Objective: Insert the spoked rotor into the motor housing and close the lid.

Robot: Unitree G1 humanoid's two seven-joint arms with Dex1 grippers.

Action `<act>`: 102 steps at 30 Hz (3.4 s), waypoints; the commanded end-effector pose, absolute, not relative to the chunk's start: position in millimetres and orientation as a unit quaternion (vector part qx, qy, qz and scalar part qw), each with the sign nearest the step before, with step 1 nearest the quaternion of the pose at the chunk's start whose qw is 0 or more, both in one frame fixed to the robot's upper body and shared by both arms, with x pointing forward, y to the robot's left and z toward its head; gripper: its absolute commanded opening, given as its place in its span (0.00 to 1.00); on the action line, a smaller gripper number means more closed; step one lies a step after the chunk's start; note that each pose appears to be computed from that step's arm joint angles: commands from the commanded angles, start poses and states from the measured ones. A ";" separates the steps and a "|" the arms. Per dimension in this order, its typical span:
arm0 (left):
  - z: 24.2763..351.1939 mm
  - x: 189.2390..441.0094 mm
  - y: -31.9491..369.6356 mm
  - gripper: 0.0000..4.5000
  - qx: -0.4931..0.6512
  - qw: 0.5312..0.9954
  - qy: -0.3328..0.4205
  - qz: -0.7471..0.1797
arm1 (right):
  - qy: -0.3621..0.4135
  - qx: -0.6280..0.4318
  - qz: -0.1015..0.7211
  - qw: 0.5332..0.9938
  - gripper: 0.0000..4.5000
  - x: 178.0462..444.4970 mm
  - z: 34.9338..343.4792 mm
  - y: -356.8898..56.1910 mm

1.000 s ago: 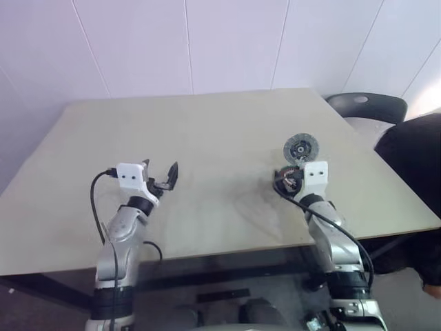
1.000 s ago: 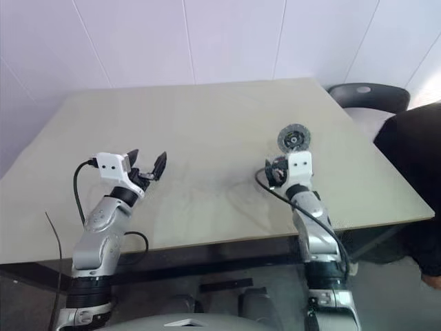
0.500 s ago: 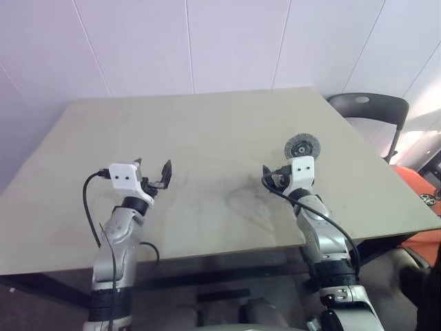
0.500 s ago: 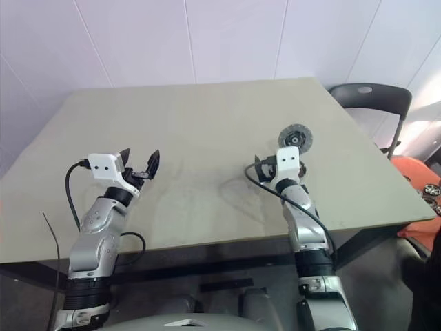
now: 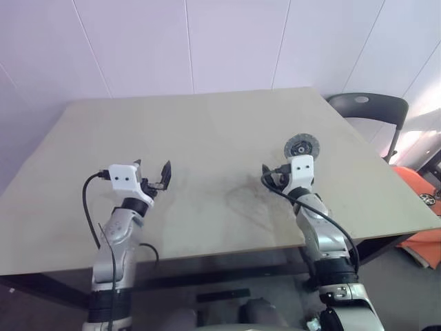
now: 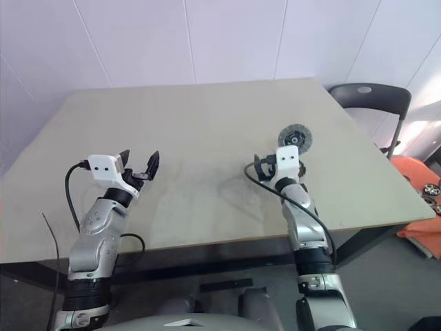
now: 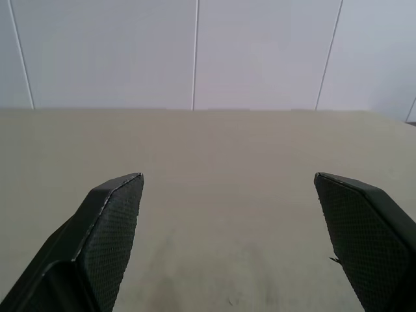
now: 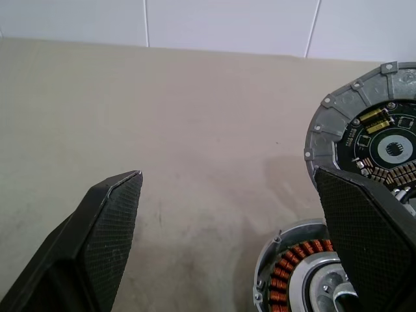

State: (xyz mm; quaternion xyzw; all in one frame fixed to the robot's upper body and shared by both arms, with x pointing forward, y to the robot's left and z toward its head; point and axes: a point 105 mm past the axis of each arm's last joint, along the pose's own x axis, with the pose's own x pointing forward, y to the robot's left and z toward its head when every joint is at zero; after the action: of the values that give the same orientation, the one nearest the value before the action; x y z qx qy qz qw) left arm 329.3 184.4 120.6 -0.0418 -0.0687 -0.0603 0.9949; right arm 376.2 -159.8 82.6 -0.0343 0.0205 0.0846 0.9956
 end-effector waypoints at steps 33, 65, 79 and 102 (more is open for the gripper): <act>129.4 305.8 199.0 0.99 -0.039 0.995 -0.093 0.000 | -0.001 -0.046 0.146 0.988 0.99 385.4 93.8 -135.7; 125.0 292.4 214.9 0.99 -0.063 0.987 -0.122 0.088 | -0.018 -0.069 0.225 0.972 0.99 414.8 115.0 -104.8; 121.4 296.0 209.1 0.99 -0.068 0.986 -0.121 0.088 | -0.020 -0.073 0.229 0.971 0.99 419.0 119.9 -106.7; 118.4 315.5 187.0 0.99 -0.088 0.987 -0.123 0.045 | -0.031 -0.093 0.191 0.977 0.99 417.6 127.3 -140.0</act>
State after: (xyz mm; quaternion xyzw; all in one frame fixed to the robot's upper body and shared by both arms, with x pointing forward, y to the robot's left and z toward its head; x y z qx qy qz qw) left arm 315.1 190.3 108.4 -0.0897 -0.1005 0.0532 0.9894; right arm 415.5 -136.1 105.4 -0.0900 0.0023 0.1994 0.9758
